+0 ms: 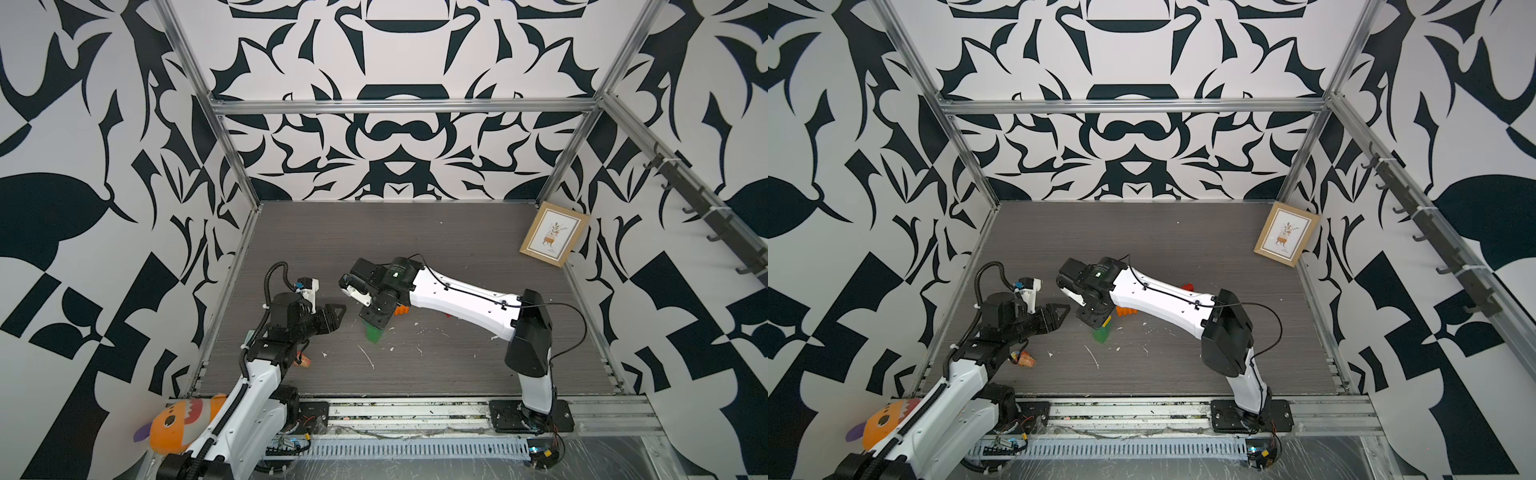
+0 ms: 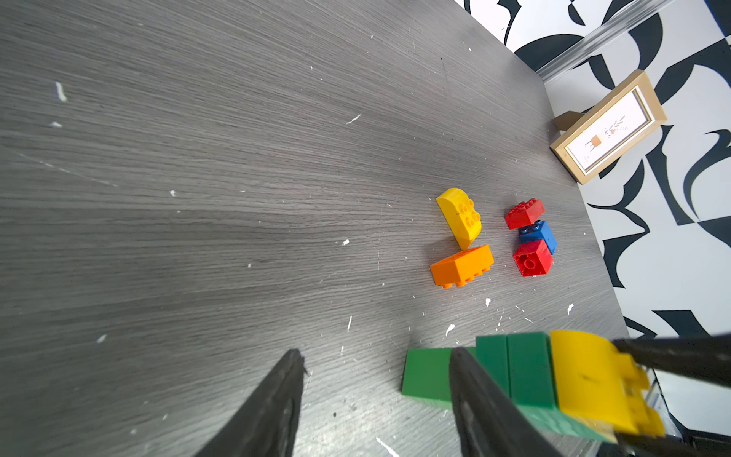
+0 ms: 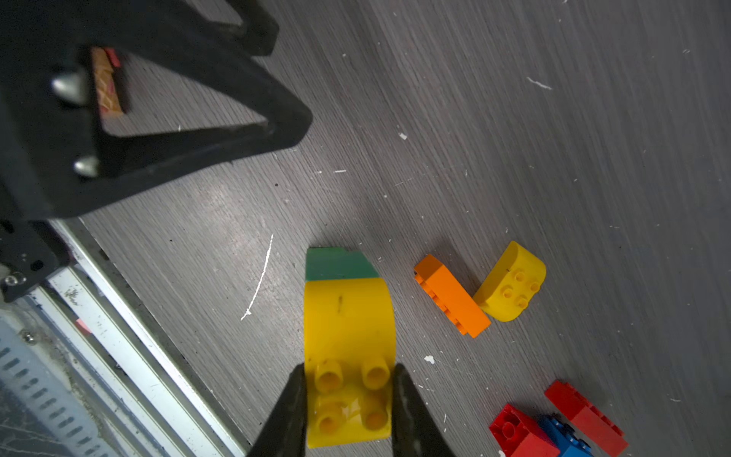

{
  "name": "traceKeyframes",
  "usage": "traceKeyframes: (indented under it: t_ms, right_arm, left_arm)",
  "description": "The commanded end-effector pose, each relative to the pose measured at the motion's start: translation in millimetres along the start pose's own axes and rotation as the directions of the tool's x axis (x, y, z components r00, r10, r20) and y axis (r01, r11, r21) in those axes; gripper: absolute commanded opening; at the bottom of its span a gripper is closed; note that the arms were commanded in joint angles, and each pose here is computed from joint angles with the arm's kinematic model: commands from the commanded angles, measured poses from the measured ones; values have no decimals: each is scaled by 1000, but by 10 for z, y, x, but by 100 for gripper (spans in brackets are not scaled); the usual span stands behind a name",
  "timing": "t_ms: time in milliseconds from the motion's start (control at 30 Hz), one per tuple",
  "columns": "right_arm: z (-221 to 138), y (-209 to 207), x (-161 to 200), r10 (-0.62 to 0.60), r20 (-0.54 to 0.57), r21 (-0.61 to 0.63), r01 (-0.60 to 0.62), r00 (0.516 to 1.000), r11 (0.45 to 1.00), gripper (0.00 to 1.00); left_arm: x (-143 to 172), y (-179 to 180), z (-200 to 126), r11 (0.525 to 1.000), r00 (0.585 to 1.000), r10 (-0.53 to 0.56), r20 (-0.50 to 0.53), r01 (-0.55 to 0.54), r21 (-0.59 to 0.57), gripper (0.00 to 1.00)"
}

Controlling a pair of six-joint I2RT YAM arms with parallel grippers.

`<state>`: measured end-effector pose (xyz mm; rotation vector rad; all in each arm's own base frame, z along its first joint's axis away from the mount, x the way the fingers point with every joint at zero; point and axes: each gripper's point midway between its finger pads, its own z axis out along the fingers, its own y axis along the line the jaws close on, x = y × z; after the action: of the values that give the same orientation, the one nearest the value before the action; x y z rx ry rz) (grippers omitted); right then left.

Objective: Assemble an ice cream with lego
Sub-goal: Adjust the lego brick at the center of the board.

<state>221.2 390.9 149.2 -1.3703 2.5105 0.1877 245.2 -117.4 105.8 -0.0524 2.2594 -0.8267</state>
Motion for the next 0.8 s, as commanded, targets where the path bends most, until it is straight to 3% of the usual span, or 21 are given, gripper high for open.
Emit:
traceKeyframes:
  t_ms: [0,167,333,600,767]
  right_arm:
    - [156,-43,193,50,-80,-31,-52,996,998,2]
    - [70,-128,45,136,-11,-165,-136,991,977,2]
    - [-35,-235,-184,205,59,-323,-175,977,930,2]
    - [-95,-347,-496,352,124,-555,-229,928,800,3]
    - [53,-439,-565,410,105,-615,-264,906,743,6]
  left_arm:
    - [22,26,-4,1000,1000,0,4,0,-5,63]
    - [-15,27,-44,1000,1000,-5,11,5,-24,63]
    - [-259,-154,-198,1000,998,-25,58,26,-10,63]
    - [-414,-315,-394,999,999,22,45,-21,-27,63]
    - [-423,-344,-441,999,999,14,37,-13,-31,64]
